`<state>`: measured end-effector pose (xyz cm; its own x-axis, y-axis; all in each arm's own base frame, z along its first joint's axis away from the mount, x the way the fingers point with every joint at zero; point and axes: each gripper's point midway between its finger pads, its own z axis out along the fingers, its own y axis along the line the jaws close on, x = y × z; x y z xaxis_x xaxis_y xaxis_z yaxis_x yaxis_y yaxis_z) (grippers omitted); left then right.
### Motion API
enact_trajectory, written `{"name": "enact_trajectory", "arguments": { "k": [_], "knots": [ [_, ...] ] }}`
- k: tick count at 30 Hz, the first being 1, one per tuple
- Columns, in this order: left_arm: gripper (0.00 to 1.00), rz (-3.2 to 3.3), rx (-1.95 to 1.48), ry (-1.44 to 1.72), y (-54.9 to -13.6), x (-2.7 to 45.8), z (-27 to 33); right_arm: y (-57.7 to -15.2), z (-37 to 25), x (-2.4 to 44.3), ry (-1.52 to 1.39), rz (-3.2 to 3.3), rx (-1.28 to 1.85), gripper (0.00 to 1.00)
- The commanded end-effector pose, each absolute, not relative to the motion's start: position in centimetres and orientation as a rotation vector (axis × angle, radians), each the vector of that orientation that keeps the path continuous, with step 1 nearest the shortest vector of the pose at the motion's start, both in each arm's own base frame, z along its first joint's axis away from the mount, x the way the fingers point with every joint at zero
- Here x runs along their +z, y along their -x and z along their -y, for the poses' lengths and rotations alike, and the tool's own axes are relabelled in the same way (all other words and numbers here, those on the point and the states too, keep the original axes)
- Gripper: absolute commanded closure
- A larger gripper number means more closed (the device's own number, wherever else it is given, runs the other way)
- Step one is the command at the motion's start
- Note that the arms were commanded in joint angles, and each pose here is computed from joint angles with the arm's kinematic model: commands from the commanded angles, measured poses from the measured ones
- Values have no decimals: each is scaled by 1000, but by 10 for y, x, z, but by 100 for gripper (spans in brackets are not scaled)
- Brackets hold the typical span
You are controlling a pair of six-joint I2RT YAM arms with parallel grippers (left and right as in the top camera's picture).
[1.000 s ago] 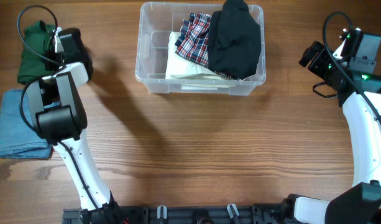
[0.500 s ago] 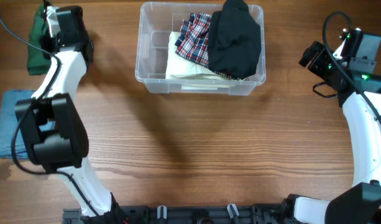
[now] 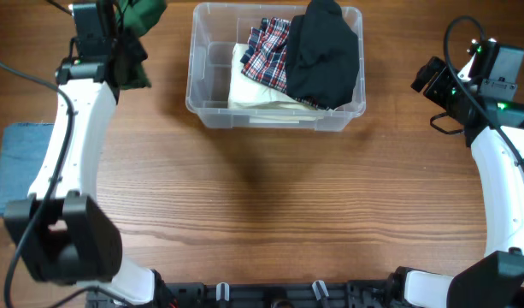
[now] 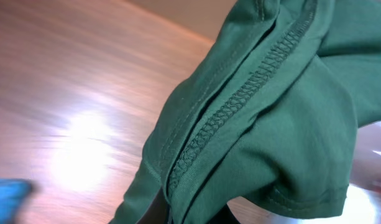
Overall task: Pack container
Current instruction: 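Lift the green cloth and carry it right to the container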
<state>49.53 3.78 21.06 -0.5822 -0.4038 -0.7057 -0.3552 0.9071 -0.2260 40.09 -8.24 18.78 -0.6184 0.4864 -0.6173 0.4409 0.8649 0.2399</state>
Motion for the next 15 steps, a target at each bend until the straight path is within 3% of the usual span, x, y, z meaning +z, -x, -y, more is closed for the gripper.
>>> {"name": "enact_trajectory", "arguments": {
  "k": [1,9,15],
  "knots": [
    [96,-2177,-461,522,-487,256,15,-401,86,184,-693,-2326,63,0],
    [96,-2135,-813,477,-481,286,76,-401,86,184,-693,-2326,63,0],
    [96,-2085,-874,407,-484,302,108,-401,86,184,-693,-2326,63,0]
  ]
}}
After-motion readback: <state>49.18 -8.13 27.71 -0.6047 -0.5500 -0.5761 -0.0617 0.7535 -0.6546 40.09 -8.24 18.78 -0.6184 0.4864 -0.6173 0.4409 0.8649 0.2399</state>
